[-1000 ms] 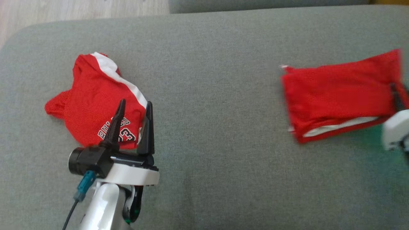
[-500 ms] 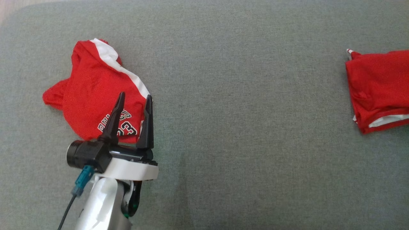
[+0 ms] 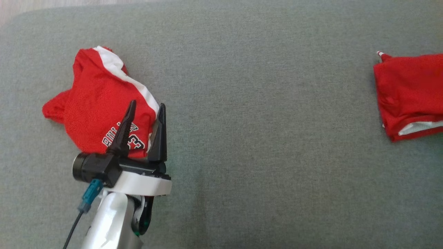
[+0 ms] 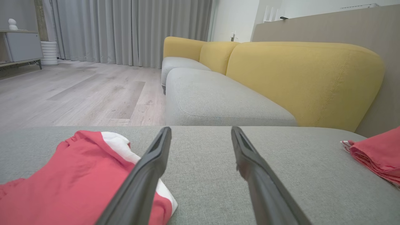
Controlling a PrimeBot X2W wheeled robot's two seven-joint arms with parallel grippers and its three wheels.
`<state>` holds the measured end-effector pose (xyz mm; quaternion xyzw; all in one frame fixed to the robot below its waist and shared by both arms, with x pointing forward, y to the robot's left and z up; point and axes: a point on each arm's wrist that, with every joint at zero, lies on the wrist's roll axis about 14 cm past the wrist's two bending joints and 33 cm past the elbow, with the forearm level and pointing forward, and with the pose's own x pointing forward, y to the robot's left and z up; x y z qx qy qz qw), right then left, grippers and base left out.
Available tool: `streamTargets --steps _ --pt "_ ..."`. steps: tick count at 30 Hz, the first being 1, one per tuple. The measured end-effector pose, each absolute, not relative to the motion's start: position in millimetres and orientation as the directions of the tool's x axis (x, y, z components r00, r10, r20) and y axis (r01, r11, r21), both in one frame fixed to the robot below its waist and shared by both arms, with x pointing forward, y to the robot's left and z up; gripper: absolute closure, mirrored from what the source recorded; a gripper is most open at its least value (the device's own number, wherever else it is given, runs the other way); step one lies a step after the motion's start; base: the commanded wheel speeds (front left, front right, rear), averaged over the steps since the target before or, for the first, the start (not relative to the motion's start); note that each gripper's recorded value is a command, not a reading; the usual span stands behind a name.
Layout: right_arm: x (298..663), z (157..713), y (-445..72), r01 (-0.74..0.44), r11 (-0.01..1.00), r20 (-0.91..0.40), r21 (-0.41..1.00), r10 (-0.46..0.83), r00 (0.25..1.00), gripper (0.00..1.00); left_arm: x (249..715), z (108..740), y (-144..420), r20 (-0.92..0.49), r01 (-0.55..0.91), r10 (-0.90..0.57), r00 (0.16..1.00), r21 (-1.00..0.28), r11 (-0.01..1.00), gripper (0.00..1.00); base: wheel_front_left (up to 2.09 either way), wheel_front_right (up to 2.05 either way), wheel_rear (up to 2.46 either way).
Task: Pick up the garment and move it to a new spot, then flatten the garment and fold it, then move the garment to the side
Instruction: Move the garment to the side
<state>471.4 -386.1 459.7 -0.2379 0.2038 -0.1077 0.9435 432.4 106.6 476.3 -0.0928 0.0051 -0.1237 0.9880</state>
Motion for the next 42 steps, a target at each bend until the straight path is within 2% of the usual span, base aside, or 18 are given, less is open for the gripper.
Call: streamTargets --steps 8,16,22,28,32,38,42 --pt "476.4 486.2 -364.5 0.125 0.881 -0.247 -0.457 -0.26 0.933 0.0 430.9 487.4 100.5 0.041 0.264 -0.261 0.965 -0.181 0.947 0.0 0.0 0.0 0.0" --pt "484.4 542.9 -299.1 0.109 0.939 -0.035 -0.325 -0.127 0.991 0.0 422.5 511.6 100.1 0.1 0.27 -0.256 0.961 -0.17 0.948 0.0 0.0 0.0 0.0" --pt "463.4 561.8 -239.8 0.046 0.985 0.065 -0.169 -0.036 0.997 0.0 404.8 519.7 106.9 0.116 0.244 -0.226 0.967 -0.18 0.953 0.0 0.0 0.0 0.0" --pt "436.1 565.3 -205.7 -0.001 1.0 0.132 -0.009 0.002 0.991 0.0 387.2 528.2 118.9 0.137 0.209 -0.186 0.973 -0.181 0.961 0.0 0.0 0.0 0.0" --pt "426.4 568.2 -191.2 -0.036 0.998 0.17 0.044 0.028 0.985 0.0 376.4 527.0 126.1 0.134 0.186 -0.163 0.978 -0.182 0.966 0.0 0.0 0.0 0.0" --pt "393.7 515.3 -167.5 -0.091 0.984 0.085 0.154 0.078 0.993 0.0 356.0 519.4 144.7 0.115 0.12 -0.099 0.989 -0.203 0.972 0.0 0.0 0.0 0.0" --pt "379.3 491.5 -160.0 -0.103 0.98 0.027 0.173 0.099 0.995 0.0 348.6 515.7 150.4 0.105 0.093 -0.073 0.992 -0.205 0.974 0.0 0.0 0.0 0.0"
